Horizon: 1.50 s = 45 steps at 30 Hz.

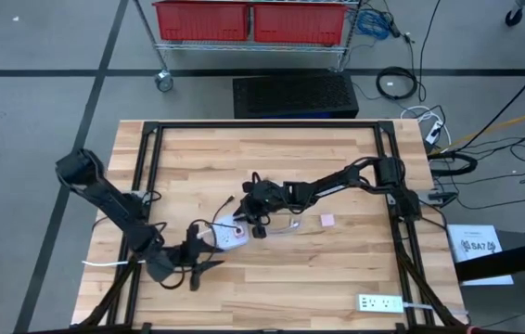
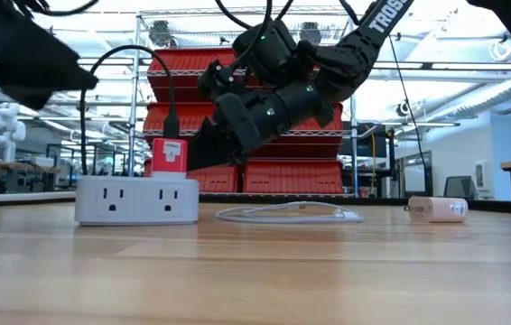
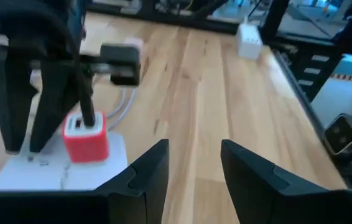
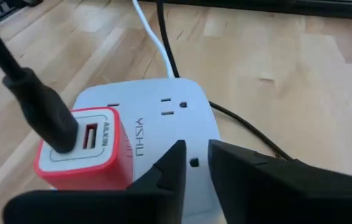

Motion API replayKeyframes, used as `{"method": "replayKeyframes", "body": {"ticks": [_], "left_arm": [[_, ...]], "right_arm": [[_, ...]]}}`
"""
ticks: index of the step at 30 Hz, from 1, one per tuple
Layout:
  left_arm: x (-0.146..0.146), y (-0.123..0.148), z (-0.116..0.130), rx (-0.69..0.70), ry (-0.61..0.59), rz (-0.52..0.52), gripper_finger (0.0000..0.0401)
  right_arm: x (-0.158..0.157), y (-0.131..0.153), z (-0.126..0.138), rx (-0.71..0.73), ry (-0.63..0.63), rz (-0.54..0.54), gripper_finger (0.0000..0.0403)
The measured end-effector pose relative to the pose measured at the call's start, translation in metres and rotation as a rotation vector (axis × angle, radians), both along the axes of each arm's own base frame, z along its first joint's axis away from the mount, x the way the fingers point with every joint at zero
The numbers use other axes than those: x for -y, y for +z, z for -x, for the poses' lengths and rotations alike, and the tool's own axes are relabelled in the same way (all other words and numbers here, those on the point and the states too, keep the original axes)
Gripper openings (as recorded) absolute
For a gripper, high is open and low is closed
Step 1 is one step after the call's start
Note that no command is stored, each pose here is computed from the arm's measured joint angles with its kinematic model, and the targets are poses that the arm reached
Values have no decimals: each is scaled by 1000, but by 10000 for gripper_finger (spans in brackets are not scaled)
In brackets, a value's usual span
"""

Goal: Insert USB
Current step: Insert the black charger cable into the red charger adapter on the left white outlet extension

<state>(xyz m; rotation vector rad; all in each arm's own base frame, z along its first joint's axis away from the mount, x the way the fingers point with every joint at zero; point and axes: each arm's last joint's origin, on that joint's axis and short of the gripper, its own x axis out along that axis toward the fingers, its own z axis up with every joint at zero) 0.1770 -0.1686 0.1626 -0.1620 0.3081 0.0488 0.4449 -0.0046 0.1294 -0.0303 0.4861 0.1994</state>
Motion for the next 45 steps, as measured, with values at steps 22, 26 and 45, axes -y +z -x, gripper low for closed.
{"method": "replayKeyframes", "body": {"ticks": [22,26,45], "left_arm": [[-6,73,56,248,67,-222,152],[-7,75,57,250,70,-224,148],[-8,72,58,237,97,-251,9]], "right_arm": [[-21,-8,17,-242,69,13,5],[-40,-17,8,-193,94,-14,7],[-53,-5,-79,-195,245,13,0]]}}
